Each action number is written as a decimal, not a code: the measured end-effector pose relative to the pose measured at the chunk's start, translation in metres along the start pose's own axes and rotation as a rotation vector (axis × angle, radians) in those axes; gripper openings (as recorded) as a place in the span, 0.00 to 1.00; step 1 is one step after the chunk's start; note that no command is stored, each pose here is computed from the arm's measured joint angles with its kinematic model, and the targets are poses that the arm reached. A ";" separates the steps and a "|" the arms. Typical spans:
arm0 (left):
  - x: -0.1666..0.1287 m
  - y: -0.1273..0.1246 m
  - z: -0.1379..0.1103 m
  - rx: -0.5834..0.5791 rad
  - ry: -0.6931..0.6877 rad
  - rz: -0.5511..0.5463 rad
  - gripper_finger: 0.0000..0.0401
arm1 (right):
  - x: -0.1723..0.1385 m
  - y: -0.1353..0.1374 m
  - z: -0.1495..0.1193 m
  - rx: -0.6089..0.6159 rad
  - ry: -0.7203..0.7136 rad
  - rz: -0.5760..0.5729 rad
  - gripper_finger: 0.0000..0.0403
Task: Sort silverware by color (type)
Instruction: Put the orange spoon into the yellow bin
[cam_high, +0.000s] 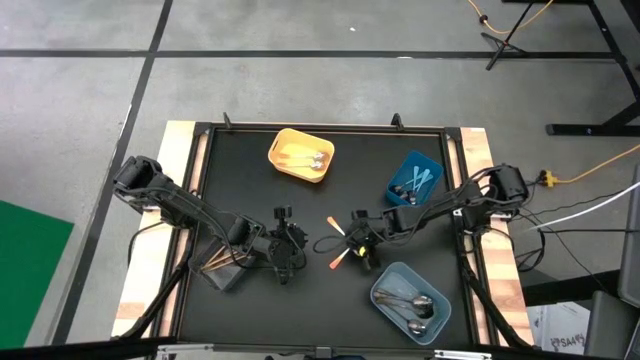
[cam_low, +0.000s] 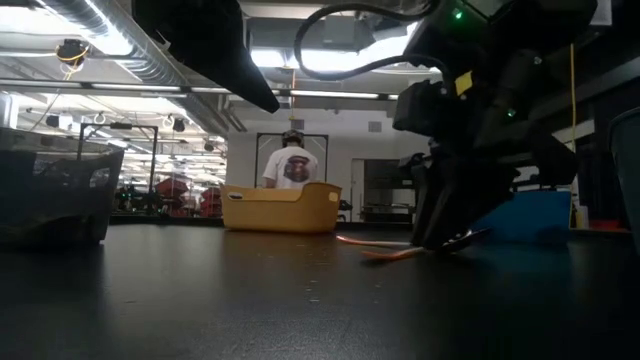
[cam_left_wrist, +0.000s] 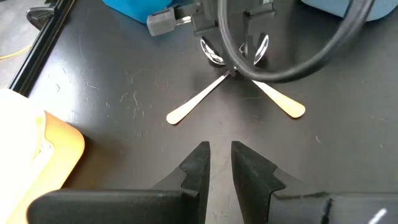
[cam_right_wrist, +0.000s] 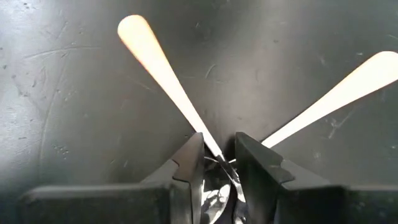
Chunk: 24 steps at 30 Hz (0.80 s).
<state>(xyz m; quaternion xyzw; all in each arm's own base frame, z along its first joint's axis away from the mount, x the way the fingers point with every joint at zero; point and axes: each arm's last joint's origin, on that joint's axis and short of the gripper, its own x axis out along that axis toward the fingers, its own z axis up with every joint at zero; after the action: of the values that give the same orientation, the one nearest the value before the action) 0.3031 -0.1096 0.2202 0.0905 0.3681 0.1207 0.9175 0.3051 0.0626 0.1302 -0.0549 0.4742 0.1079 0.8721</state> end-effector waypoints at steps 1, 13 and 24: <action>0.000 0.000 0.000 0.000 0.000 0.000 0.15 | 0.001 0.000 0.000 0.000 0.001 0.007 0.22; 0.000 0.000 0.000 0.000 -0.001 0.001 0.15 | 0.003 0.001 -0.001 -0.001 0.012 0.009 0.22; 0.000 0.000 0.000 0.000 0.000 0.001 0.15 | 0.003 0.000 -0.003 -0.001 0.032 -0.011 0.08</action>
<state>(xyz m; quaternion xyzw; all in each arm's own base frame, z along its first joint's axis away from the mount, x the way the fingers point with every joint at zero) 0.3031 -0.1096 0.2202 0.0907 0.3678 0.1214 0.9175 0.3042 0.0629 0.1259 -0.0599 0.4879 0.1024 0.8648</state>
